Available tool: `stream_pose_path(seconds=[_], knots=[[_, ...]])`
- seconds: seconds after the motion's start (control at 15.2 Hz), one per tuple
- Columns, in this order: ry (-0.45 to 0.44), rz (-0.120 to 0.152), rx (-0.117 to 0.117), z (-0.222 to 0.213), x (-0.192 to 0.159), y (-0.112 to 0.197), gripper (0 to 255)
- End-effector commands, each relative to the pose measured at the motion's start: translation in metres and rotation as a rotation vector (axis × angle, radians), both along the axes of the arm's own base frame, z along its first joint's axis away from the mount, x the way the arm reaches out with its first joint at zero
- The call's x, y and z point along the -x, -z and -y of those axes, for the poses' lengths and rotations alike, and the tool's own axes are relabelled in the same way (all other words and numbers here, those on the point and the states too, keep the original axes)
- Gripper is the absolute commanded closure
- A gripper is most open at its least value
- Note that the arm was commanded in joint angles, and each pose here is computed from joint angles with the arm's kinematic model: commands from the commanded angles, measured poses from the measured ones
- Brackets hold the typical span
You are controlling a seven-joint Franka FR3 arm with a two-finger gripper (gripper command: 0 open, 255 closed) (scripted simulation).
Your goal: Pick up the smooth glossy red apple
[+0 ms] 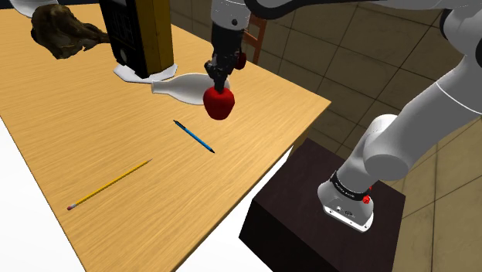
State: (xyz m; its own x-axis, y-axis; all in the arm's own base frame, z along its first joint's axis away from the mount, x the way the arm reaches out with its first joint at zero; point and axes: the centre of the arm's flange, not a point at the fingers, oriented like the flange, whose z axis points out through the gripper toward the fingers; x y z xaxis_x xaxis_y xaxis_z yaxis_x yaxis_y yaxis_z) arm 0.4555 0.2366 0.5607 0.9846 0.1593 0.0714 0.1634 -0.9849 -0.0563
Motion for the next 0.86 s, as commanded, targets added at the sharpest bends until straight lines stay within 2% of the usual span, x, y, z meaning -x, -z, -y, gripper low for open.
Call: stream_pose_path(seconds=[0.0, 0.66, 0.79], knots=[[0.0, 0.0, 0.0, 0.0, 0.001, -0.01, 255], [0.0, 0.0, 0.0, 0.0, 0.001, -0.063, 255], [0.0, 0.0, 0.0, 0.0, 0.001, -0.064, 255]])
